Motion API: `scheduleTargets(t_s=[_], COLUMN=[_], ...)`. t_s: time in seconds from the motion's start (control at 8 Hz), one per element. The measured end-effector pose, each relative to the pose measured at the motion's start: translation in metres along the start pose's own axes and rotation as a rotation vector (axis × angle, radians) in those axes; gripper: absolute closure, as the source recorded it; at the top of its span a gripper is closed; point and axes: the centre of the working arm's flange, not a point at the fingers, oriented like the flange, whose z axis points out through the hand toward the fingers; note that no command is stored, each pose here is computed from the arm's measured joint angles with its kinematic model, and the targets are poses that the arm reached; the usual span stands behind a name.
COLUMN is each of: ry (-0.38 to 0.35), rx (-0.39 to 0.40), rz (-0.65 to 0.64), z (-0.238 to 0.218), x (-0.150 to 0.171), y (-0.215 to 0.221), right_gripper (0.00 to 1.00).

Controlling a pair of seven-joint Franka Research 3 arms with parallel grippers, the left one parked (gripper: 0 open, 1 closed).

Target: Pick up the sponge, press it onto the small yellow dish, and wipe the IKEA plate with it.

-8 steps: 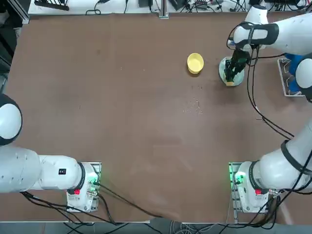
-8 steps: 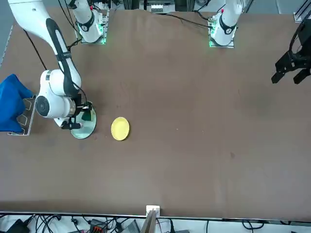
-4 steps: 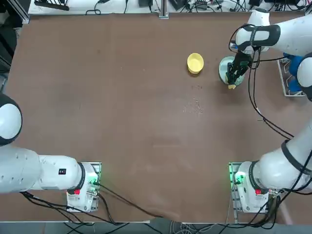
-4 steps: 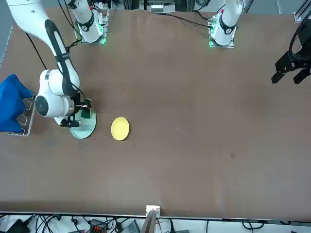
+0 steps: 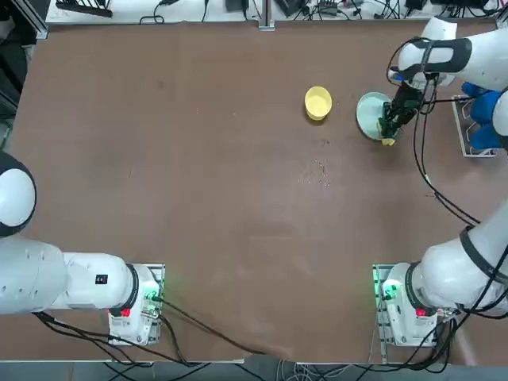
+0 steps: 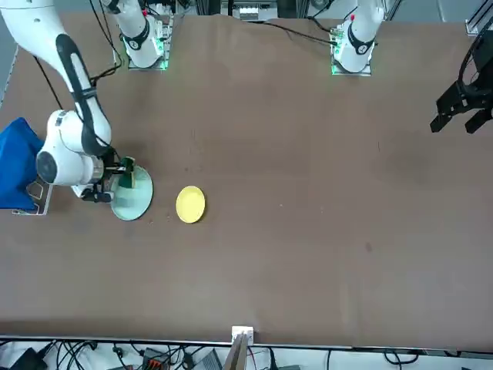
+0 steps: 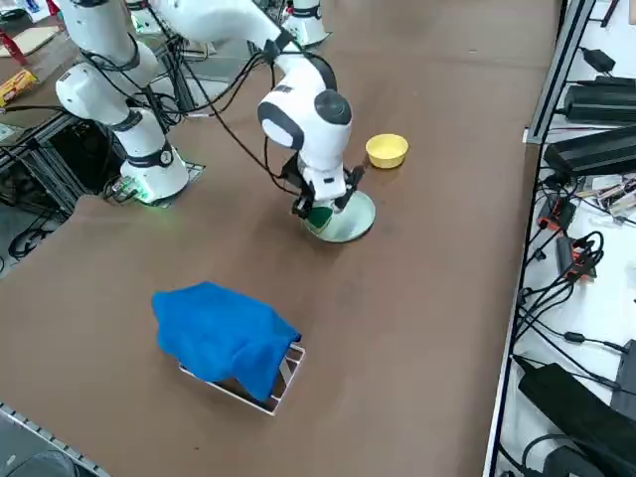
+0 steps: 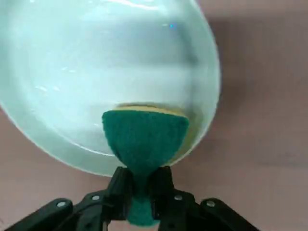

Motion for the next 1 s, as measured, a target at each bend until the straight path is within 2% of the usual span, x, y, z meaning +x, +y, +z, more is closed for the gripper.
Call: scheduleTargets(t_s=[0.38,1.0], ry=[0.023,0.073], rx=[0.012,0.019], rz=[-0.039,-0.075], z=[-0.007,-0.024], x=[0.008,0.043], y=[0.020,0.033], right_gripper=[0.77,0.77])
